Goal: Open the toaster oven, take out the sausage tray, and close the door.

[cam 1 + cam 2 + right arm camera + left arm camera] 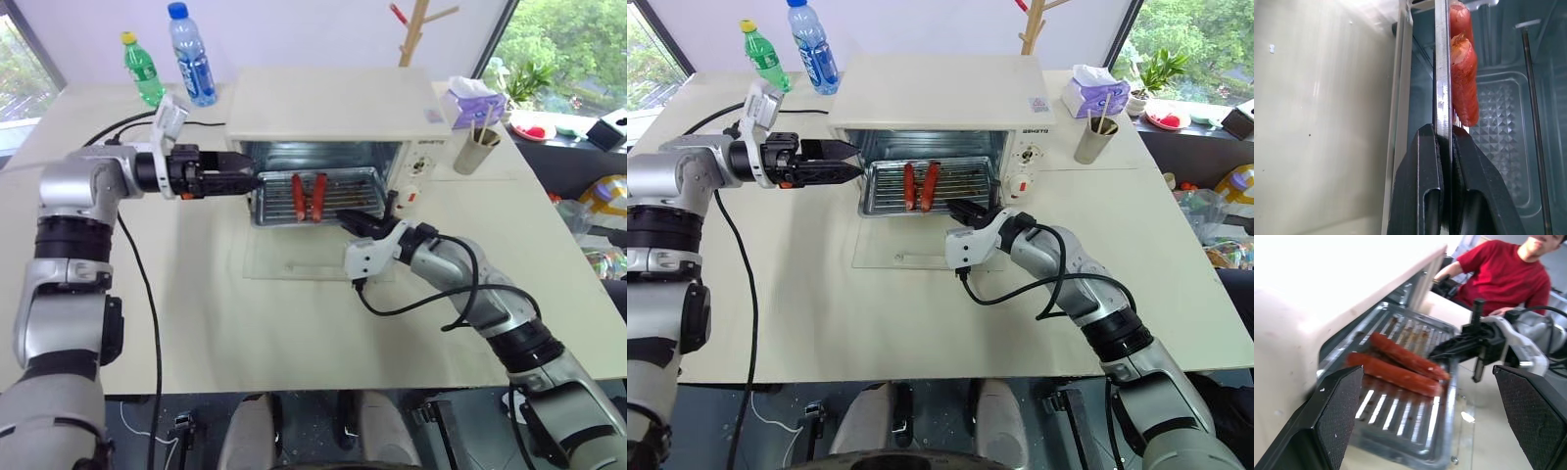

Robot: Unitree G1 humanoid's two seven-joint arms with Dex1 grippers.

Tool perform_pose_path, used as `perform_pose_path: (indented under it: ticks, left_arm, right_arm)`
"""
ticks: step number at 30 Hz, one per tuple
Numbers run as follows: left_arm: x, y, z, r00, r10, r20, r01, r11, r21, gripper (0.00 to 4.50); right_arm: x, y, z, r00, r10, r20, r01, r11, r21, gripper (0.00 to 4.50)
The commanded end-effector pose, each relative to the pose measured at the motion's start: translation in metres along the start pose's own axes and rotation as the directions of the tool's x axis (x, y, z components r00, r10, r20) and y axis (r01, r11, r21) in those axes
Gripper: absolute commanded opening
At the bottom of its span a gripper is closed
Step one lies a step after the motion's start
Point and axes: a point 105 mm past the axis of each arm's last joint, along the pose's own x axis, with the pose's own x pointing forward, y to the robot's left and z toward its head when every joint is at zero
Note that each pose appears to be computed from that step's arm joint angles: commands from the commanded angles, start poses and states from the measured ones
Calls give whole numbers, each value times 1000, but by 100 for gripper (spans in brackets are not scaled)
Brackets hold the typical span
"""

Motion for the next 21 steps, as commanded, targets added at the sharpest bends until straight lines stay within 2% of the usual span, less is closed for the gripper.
perform_pose_path:
  ticks: [1, 8, 15, 19, 21]
  left_arm:
    - [-4, 4, 15, 999, 33, 17, -34, 997, 64, 450]
    - [-8, -8, -3, 998, -39, -46, 40, 999, 26, 450]
    - [-35, -27, -33, 989, -77, -129, 57, 987, -150, 450]
    - [-42, -29, -32, 998, -41, -50, 22, 941, -337, 450]
    - [-41, -33, -39, 999, -33, -42, 13, 910, -414, 450]
  right_arm:
    - [-10, -23, 9, 996, -89, 29, 90, 995, -47, 6]
    - [-19, -21, 11, 995, -98, 24, 99, 994, -50, 6]
    - [-32, -18, 15, 993, -107, 53, 110, 992, -63, 6]
    - [-39, -16, 19, 991, -98, 96, 105, 992, -73, 6]
    - [-41, -14, 23, 988, -88, 130, 99, 992, -80, 6]
